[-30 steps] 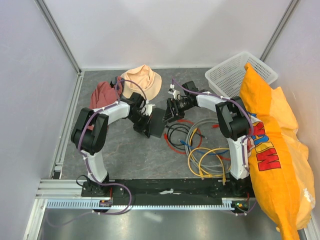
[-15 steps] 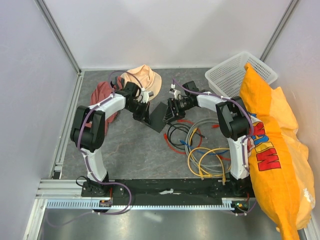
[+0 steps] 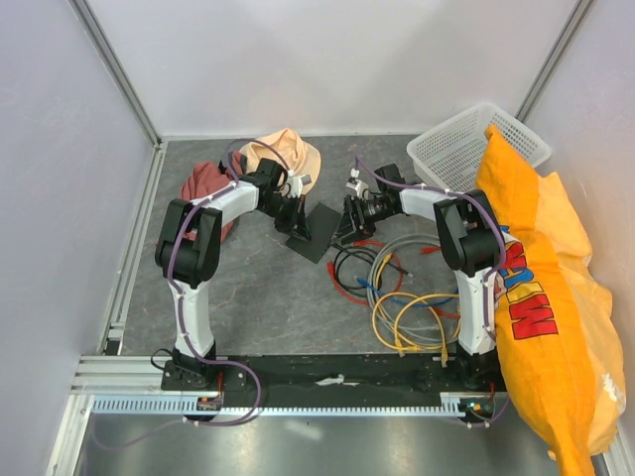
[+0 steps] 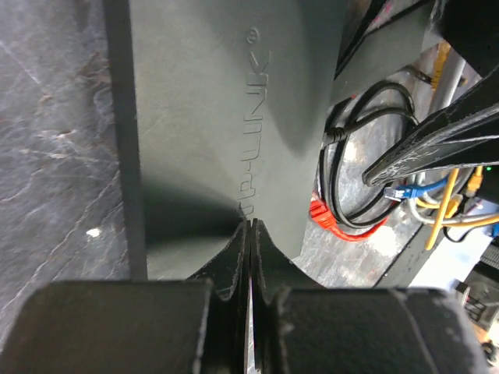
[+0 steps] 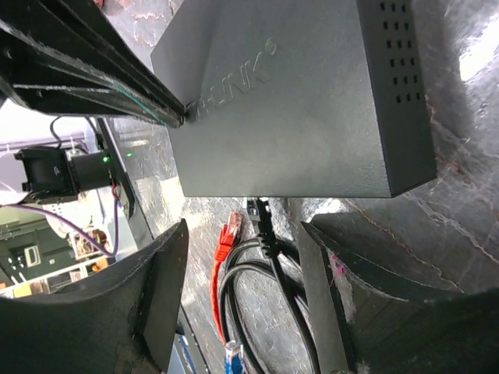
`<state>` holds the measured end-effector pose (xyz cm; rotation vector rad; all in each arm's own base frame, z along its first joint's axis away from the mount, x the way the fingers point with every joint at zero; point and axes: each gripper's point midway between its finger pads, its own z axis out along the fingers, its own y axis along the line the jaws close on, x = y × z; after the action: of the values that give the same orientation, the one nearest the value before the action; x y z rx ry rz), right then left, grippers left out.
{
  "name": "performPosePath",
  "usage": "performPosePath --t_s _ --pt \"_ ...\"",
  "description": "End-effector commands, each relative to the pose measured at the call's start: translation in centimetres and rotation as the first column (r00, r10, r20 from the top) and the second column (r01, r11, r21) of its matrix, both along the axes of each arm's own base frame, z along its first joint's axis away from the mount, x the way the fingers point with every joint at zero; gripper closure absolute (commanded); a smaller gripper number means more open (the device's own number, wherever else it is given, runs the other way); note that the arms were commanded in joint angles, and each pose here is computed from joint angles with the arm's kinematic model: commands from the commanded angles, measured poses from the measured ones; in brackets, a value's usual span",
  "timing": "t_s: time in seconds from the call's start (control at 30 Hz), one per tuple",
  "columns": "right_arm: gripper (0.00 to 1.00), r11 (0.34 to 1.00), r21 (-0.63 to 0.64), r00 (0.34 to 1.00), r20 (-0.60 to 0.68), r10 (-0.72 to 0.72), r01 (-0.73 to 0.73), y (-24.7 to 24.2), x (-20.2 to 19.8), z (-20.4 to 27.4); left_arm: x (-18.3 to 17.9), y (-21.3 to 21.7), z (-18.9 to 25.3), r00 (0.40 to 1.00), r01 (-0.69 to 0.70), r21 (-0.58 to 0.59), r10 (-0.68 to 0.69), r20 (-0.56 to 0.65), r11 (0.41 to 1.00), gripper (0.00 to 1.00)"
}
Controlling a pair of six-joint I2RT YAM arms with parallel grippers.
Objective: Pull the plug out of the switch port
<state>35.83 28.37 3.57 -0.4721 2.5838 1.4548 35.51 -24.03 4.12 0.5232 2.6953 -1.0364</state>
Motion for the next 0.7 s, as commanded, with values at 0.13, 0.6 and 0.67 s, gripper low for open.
performPosePath --t_s 0.13,0.6,0.67 --pt "0.40 0.997 -0.082 1.000 -0.031 -0.003 0.000 -0.6 -0.8 -3.2 0.4 0.5 -1.8 0.999 -0.032 0.067 0.033 -0.006 0.997 0.98" --pt "0.44 0.996 -0.083 0.999 -0.037 0.020 -0.023 0.5 -0.9 -3.7 0.3 0.5 -2.3 0.999 -0.033 0.073 0.034 -0.016 0.997 0.98" --pt "0.46 0.996 -0.085 0.999 -0.040 0.017 -0.020 0.4 -0.8 -3.9 0.3 0.5 -2.3 0.999 -0.034 0.075 0.035 -0.014 0.997 0.98"
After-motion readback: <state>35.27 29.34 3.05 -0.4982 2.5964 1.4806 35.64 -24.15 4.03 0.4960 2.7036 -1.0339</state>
